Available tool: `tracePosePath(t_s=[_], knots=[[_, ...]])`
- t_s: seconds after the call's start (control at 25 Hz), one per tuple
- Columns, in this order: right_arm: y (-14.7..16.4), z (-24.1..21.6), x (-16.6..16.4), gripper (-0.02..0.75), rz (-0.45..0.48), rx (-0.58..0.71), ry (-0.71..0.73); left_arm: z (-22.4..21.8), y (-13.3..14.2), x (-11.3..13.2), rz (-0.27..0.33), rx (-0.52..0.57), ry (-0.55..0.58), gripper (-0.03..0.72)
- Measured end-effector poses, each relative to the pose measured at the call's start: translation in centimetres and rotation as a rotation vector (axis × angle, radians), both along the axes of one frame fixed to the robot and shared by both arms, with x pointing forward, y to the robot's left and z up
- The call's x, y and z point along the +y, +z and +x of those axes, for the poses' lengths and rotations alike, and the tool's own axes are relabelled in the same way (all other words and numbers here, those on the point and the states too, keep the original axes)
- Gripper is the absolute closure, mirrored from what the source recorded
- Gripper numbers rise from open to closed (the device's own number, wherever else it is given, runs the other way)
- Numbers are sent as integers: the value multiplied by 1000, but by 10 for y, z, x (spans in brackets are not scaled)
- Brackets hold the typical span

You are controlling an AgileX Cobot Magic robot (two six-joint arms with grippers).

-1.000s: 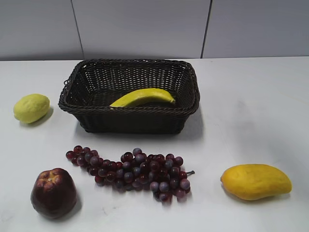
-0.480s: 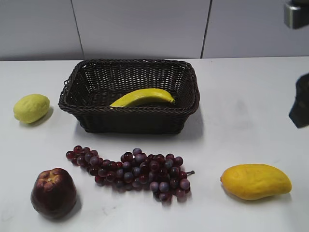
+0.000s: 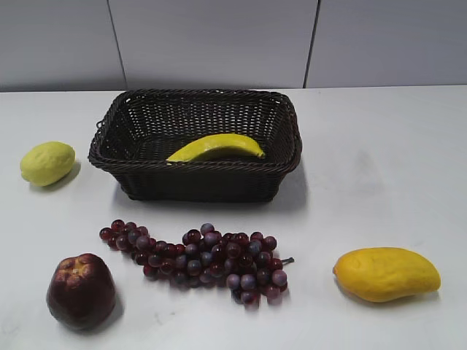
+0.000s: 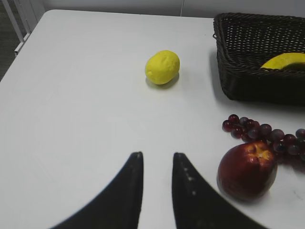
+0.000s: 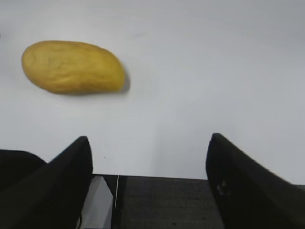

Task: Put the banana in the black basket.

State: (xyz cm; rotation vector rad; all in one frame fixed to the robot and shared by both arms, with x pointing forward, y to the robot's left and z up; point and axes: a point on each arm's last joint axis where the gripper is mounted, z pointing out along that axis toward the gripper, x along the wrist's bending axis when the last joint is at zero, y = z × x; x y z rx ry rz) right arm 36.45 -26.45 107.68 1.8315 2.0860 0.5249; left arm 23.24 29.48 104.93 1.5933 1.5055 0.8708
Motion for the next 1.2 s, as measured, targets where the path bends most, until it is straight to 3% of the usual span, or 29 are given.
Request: tracePosePath(t_s=[0.44,0.96,1.2], knots=[[28,-72,-34,145,70,-366,-144,0,0,0,0,0,0,484],[-17,-124,-38,146,47,-514,-113,0,0,0,0,0,0,484],[-22,-135,-39,146,59,-585,-114,0,0,0,0,0,0,484]])
